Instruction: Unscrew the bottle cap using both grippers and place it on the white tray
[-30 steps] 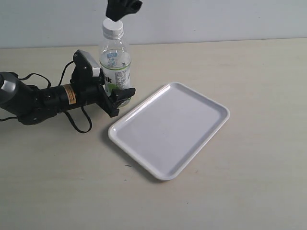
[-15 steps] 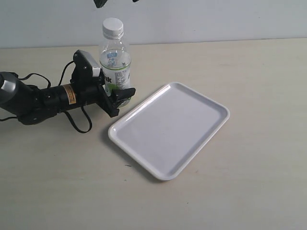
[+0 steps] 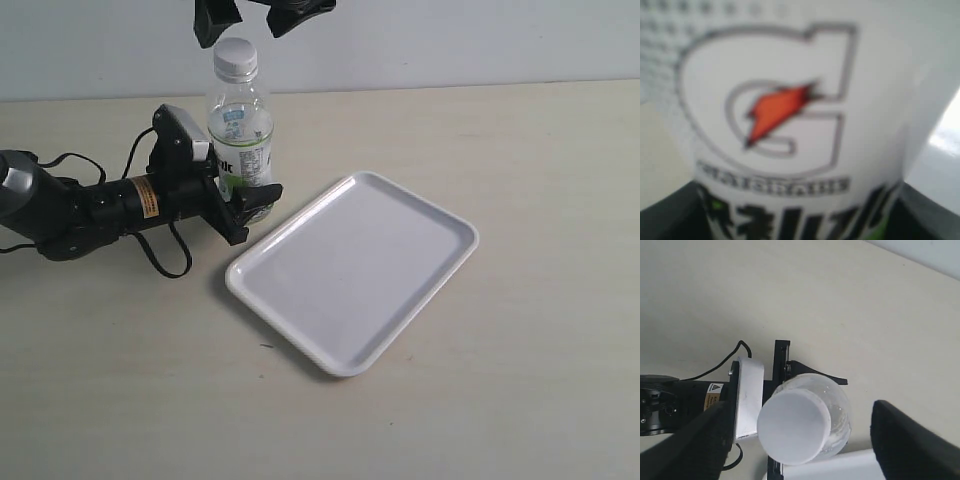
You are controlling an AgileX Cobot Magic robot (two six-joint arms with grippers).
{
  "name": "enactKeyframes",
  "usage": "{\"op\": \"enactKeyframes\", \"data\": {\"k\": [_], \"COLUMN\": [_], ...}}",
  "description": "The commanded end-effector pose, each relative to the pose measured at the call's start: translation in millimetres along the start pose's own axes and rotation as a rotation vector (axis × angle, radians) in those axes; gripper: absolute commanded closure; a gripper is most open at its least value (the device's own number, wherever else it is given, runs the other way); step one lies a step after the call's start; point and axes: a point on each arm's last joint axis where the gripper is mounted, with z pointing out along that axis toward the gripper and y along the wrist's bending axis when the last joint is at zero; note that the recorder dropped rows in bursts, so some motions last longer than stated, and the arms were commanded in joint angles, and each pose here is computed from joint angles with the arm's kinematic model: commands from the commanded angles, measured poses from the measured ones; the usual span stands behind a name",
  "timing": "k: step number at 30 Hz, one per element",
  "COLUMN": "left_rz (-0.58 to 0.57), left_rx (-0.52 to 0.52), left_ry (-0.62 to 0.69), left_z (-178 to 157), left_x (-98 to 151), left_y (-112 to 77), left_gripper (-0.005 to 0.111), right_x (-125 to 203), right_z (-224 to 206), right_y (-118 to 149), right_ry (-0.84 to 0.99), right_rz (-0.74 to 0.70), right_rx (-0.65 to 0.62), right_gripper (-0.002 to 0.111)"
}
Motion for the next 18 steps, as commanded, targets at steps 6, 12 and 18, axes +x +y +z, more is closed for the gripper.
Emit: {"op": "enactKeyframes", "data": {"k": [6, 12, 18], "left_rz": [0.018, 0.018, 0.018], "left_rx": [0.016, 0.016, 0.016], "left_ry": [0.065, 0.065, 0.065], "left_z": [-1, -1, -1], "left_x": [6, 6, 6], "left_y": [-1.7, -1.7, -1.7], "left_gripper": [0.107, 0.107, 0.107], "right_x": [5, 5, 4], "right_z": [23, 23, 20], "right_y": [-2, -2, -1], "right_ry": [0.026, 0.024, 0.021], "right_rz": [-0.010, -0.018, -0.024], "right_rx": [-0.020, -0.019, -0.015], "right_gripper": [0.036, 0.043, 0.047]}}
